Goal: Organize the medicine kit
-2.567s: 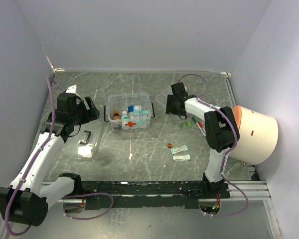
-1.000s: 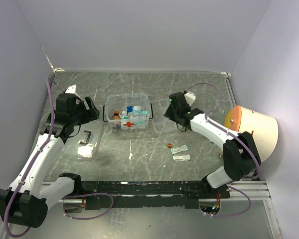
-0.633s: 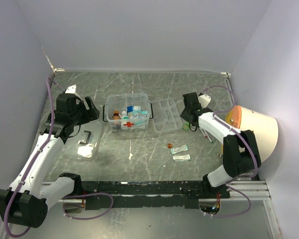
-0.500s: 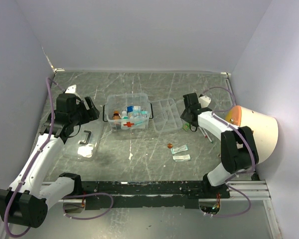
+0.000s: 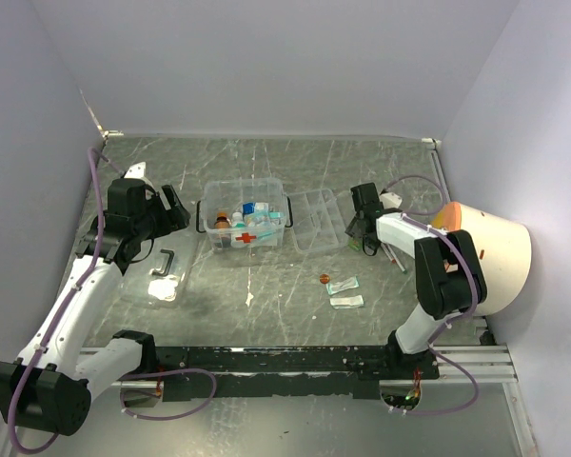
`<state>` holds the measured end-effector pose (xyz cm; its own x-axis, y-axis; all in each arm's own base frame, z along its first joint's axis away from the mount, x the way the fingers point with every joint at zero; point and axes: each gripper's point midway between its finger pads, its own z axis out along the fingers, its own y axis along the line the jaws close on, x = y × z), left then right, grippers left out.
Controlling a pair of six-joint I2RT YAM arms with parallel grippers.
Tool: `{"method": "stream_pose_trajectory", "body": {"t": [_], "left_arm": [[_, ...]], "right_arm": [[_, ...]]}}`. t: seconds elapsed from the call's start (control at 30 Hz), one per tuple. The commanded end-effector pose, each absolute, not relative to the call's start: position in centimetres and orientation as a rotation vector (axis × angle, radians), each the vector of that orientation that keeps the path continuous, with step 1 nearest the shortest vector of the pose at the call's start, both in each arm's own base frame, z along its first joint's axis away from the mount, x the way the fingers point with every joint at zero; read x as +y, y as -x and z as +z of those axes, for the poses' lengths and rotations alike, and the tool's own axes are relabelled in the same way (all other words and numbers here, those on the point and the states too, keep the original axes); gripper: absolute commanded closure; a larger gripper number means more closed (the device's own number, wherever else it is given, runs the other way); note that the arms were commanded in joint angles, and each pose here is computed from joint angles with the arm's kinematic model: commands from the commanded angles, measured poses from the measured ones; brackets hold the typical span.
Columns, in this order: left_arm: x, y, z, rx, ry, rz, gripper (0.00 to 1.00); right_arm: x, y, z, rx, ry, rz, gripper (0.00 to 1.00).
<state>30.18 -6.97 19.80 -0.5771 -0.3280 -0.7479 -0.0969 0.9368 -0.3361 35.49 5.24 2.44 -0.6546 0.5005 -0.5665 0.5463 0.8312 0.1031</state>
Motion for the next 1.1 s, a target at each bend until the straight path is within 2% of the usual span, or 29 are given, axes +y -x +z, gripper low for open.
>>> {"method": "stream_pose_trajectory", "body": {"t": [0.0,0.23,0.73,0.9,1.07], "left_arm": [[-7.0,-30.6,20.1,2.151,0.283,-0.31,0.15],[-7.0,-30.6,20.2,2.149,0.28,-0.311,0.15],[-7.0,-30.6,20.3,2.145,0.281,-0.314,0.15],[-7.0,-30.6,20.4,2.142,0.282,-0.312,0.15],[-7.0,-30.6,20.3,2.144,0.281,-0.314,0.15]], "right_arm": [[5.2,-35.4,1.3,2.43,-0.789,-0.075,0.51],[5.4,-35.4,0.6,2.455,-0.778,-0.031,0.62],[5.9,-37.6,7.8,2.338,-0.67,0.001,0.64],[9.7,-39.6,11.6,2.274,-0.55,0.108,0.64],[16.4,-41.5,13.4,2.22,-0.327,0.277,0.63]]}}
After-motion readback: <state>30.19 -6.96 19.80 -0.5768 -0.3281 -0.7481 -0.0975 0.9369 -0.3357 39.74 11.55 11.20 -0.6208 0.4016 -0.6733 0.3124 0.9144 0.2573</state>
